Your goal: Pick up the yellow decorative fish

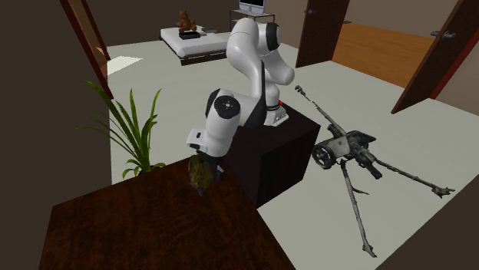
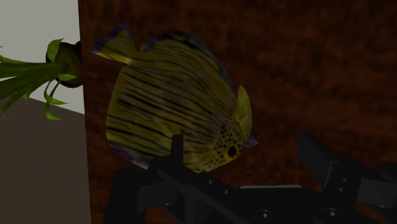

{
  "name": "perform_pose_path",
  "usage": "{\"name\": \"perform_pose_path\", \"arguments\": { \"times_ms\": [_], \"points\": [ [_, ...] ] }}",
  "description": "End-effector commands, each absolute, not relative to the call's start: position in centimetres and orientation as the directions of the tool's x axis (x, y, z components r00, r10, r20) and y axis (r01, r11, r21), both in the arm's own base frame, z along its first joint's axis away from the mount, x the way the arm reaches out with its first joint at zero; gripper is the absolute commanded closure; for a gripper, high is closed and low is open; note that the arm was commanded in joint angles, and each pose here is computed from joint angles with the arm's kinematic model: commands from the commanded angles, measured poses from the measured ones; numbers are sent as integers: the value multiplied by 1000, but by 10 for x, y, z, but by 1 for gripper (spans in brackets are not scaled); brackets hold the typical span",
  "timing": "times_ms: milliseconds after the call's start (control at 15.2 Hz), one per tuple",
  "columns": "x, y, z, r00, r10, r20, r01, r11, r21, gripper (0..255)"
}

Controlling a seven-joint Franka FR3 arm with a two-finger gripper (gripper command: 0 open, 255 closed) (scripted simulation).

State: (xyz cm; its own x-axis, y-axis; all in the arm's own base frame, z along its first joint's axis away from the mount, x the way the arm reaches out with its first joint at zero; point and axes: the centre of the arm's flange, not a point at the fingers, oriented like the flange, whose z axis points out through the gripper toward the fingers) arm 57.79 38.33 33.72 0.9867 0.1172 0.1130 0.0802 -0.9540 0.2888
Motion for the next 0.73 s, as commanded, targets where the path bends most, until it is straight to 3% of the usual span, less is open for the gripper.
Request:
{"name": "perform_pose_path", "arguments": {
  "times_ms": [0, 462, 528, 660],
  "points": [
    [580, 387, 325, 986, 119, 114, 81, -953, 292, 0],
    [580, 387, 296, 986, 119, 114, 81, -953, 292, 0],
    [580, 387, 296, 986, 119, 114, 81, -953, 292, 255],
    [580, 387, 296, 986, 119, 114, 81, -953, 292, 255]
  ]
}}
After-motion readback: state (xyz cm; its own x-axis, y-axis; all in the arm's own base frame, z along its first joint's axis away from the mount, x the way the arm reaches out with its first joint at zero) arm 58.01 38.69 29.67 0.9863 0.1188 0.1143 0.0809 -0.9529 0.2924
